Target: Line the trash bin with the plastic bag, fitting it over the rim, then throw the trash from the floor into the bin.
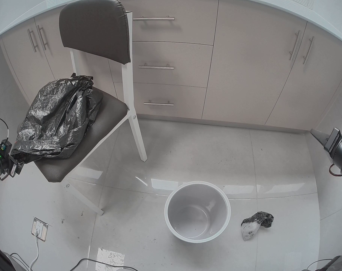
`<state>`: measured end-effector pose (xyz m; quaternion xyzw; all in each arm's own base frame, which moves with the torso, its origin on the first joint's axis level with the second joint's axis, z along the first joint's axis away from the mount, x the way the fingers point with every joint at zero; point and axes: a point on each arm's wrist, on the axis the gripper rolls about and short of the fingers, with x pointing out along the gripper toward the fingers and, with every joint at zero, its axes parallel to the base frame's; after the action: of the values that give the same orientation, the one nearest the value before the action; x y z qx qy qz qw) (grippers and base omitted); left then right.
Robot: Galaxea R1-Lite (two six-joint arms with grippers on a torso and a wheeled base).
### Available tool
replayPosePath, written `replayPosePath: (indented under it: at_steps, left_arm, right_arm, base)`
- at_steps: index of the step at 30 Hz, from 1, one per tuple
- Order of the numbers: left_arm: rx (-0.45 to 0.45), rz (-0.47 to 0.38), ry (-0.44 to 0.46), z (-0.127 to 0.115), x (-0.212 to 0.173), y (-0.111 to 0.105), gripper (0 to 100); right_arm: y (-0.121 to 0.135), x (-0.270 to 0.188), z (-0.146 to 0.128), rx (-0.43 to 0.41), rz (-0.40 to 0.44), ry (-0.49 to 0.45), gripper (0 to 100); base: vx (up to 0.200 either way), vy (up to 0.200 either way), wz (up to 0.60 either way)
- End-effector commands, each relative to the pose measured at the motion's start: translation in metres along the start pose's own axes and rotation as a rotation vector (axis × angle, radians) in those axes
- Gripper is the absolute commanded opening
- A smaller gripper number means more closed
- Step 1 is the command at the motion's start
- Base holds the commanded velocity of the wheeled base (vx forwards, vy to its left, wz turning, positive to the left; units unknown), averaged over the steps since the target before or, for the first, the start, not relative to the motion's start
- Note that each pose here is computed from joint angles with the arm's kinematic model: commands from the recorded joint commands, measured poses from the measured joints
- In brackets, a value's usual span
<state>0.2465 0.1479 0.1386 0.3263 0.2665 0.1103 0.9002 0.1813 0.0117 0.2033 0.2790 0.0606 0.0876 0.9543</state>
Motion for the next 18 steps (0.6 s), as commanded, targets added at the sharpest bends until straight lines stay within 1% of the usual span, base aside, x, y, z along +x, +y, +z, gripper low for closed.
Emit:
replayPosePath:
  at_steps: [1, 5, 12, 15, 16, 17, 18]
  left_arm:
    - [-0.001, 0.009, -0.014, 0.003, 0.008, 0.003, 100]
    - [-0.001, 0.028, -0.032, 0.008, 0.014, 0.009, 100]
    - [-0.002, 0.045, -0.049, 0.010, 0.021, 0.011, 100]
    - [-0.019, 0.059, -0.067, 0.011, 0.025, 0.012, 100]
    - [-0.042, 0.066, -0.081, 0.012, 0.029, 0.010, 100]
    - [-0.042, 0.066, -0.081, 0.012, 0.029, 0.010, 100]
    - [-0.068, 0.073, -0.104, 0.013, 0.034, 0.008, 100]
  right_arm:
    - [0.000, 0.001, 0.000, 0.001, -0.002, 0.002, 0]
    - [-0.001, 0.001, -0.001, 0.001, 0.000, 0.003, 0]
    - [-0.002, 0.005, -0.002, -0.002, 0.015, -0.009, 0]
    - [-0.003, 0.006, -0.002, -0.001, 0.012, -0.005, 0]
    - [-0.003, 0.006, -0.002, 0.001, 0.012, -0.005, 0]
    - [-0.003, 0.006, -0.002, 0.001, 0.012, -0.005, 0]
    - [-0.002, 0.006, -0.002, 0.001, 0.013, -0.006, 0]
  base:
    - [0.000, 0.000, 0.00]
    - [0.000, 0.000, 0.00]
    - [0.000, 0.000, 0.00]
    - [0.000, 0.000, 0.00]
    - [0.000, 0.000, 0.00]
    - [0.000, 0.000, 0.00]
    - [0.000, 0.000, 0.00]
